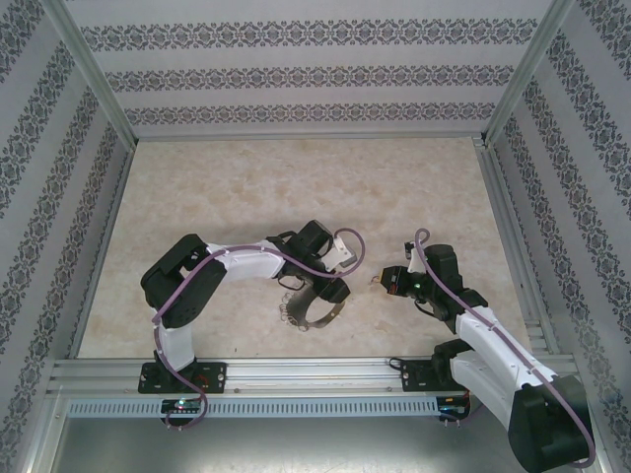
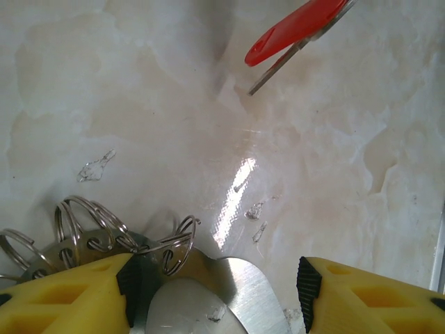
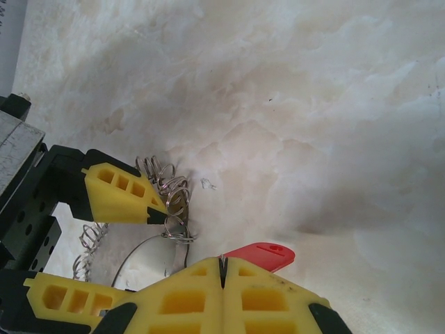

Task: Put the keys on the keyring

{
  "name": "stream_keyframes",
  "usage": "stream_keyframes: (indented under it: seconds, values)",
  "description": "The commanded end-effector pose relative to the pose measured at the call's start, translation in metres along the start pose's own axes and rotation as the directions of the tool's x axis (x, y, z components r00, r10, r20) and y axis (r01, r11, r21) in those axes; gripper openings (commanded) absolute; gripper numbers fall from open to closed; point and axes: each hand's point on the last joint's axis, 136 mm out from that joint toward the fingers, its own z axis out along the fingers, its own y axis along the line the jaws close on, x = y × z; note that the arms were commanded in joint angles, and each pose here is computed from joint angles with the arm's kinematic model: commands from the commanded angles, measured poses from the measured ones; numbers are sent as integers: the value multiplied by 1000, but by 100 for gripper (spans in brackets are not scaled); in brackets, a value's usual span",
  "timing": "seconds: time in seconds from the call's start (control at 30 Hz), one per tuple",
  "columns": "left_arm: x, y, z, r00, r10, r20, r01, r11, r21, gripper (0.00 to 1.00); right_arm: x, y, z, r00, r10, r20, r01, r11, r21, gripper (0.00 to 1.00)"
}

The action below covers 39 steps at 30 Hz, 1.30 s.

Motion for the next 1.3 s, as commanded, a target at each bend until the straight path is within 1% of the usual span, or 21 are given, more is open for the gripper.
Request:
stream_keyframes:
  seconds: [0.0, 0.13, 0.4, 0.43, 0.57, 0.63, 0.87, 1.27]
  values:
    - [-21, -12, -1, 999, 26, 43, -28, 999, 46, 63, 3, -3, -1, 1000, 1, -2, -1, 1000, -6, 0]
    - [-25, -17, -3, 998, 28, 48, -31, 997, 70, 63, 3, -4, 0, 1000, 5, -5, -5, 1000, -3, 0]
    - [-18, -19, 0, 999, 25, 32, -27, 996, 88, 63, 3, -5, 1, 1000, 8, -10, -8, 1000, 1, 0]
    - [-19, -19, -2, 999, 25, 40, -29, 996, 86, 62, 3, -5, 1, 1000, 9, -12, -9, 1000, 1, 0]
    - [-27, -22, -14, 994, 41, 99, -47, 997, 57, 62, 3, -5, 1, 1000, 10, -12, -10, 1000, 2, 0]
    - [-27, -25, -20, 994, 42, 104, -48, 997, 57, 63, 3, -6, 1, 1000, 11, -11, -11, 1000, 4, 0]
    - [-13, -21, -15, 997, 27, 71, -31, 998, 54, 63, 3, -6, 1, 1000, 12, -10, -12, 1000, 4, 0]
    - [-10, -17, -2, 999, 14, 49, -17, 997, 71, 62, 3, -6, 1, 1000, 12, -9, -12, 1000, 7, 0]
